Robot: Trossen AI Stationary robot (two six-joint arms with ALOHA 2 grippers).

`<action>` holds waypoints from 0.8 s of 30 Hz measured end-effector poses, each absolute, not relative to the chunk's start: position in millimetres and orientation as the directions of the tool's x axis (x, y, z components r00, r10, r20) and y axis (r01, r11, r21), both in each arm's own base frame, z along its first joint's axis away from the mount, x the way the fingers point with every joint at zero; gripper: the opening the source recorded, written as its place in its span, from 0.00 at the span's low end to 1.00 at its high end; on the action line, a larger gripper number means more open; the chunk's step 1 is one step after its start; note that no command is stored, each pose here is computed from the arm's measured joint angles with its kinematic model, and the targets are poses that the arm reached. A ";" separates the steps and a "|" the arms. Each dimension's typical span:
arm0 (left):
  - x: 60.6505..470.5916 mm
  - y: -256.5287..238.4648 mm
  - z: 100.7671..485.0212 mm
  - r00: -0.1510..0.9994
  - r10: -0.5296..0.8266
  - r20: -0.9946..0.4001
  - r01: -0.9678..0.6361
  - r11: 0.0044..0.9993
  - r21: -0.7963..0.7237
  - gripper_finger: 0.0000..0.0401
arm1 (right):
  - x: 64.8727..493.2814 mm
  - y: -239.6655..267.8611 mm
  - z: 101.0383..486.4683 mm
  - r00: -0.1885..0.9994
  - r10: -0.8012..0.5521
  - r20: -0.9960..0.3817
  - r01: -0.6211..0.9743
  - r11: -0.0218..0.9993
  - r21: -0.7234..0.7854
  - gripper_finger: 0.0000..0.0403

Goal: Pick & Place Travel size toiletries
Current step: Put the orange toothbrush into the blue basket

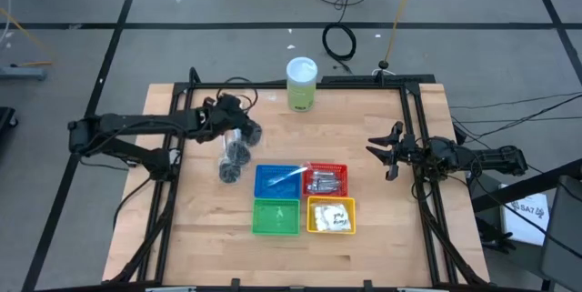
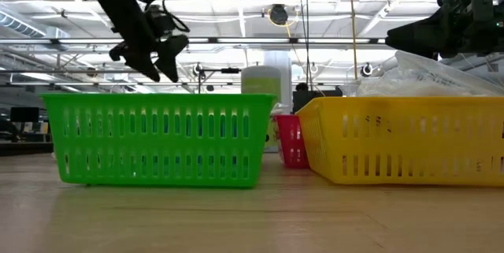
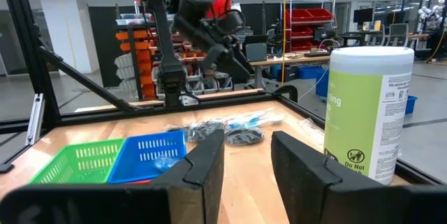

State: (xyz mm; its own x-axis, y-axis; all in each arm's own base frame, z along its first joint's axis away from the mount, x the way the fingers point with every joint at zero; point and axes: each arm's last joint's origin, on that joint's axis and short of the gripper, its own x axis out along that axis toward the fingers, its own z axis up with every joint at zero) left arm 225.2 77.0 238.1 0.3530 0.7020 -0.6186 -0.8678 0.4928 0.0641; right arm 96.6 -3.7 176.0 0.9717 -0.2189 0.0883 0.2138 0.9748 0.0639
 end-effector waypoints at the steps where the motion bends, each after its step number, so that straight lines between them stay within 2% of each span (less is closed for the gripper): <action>1: 223.9 80.1 237.6 0.339 0.706 -0.622 -0.872 0.484 0.074 0.62 | 96.6 -3.7 175.9 0.972 -0.219 0.088 0.214 0.975 0.064 0.27; 5: 212.2 94.4 232.5 0.249 0.695 -0.674 -0.923 0.382 0.053 0.64 | 96.6 -3.7 175.9 0.972 -0.219 0.088 0.214 0.975 0.064 0.27; 10: 189.0 120.2 224.0 0.179 0.557 -0.811 -0.964 0.265 -0.031 0.65 | 96.6 -3.7 176.1 0.972 -0.219 0.089 0.214 0.975 0.064 0.27; 14: 184.4 135.5 215.5 0.168 0.493 -0.854 -0.973 0.222 -0.063 0.65 | 96.6 -3.7 175.9 0.972 -0.219 0.088 0.214 0.975 0.064 0.27; 18: 184.9 145.8 200.3 0.102 0.452 -0.886 -0.980 0.198 -0.012 0.65 | 96.6 -3.7 176.0 0.972 -0.219 0.088 0.214 0.975 0.064 0.27; 24: 189.8 150.8 167.1 -0.013 0.308 -0.951 -0.979 0.189 0.074 0.65 | 96.6 -3.7 176.0 0.972 -0.219 0.088 0.214 0.975 0.064 0.27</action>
